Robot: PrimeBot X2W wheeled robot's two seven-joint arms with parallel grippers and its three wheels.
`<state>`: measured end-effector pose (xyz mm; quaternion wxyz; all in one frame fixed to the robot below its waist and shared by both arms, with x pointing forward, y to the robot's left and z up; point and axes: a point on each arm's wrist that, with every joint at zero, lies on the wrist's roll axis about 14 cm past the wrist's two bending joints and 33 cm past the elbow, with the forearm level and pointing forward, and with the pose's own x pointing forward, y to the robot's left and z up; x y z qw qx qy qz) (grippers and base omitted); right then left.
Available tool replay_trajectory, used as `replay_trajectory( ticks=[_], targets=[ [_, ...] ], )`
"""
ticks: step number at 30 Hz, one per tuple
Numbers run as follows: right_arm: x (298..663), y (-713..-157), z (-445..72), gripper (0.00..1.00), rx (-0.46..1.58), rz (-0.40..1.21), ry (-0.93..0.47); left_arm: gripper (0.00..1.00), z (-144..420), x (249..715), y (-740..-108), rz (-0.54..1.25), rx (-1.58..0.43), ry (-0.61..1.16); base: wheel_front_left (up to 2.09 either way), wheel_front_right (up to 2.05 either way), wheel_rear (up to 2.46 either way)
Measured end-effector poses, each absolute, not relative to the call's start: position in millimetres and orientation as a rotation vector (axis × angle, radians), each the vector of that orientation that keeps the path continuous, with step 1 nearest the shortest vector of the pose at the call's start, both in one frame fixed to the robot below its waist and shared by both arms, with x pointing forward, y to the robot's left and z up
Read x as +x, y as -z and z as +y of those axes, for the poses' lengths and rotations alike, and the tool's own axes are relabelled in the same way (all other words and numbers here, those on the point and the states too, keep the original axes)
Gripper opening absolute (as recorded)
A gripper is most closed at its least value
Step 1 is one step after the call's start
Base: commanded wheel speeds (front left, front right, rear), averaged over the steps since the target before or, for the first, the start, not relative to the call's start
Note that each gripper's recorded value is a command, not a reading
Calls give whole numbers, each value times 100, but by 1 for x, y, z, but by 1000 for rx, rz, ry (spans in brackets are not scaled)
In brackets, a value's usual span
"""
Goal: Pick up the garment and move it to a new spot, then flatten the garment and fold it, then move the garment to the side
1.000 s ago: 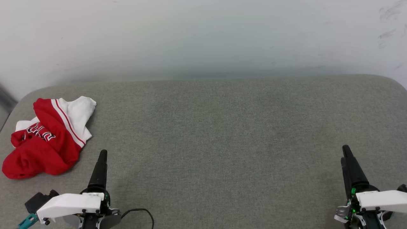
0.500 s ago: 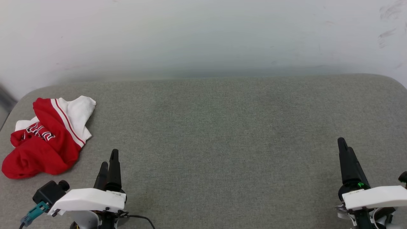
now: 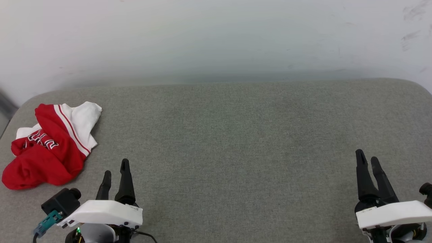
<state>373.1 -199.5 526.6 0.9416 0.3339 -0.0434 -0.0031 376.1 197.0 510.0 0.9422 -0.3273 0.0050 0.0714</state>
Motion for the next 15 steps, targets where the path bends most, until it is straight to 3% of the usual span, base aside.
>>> replay_trajectory(
  ticks=[15],
  targets=[
    [370,-534,-194,100,489,-120,-16,100,191,373,-519,-30,-457,-129,0,0,0]
  ],
)
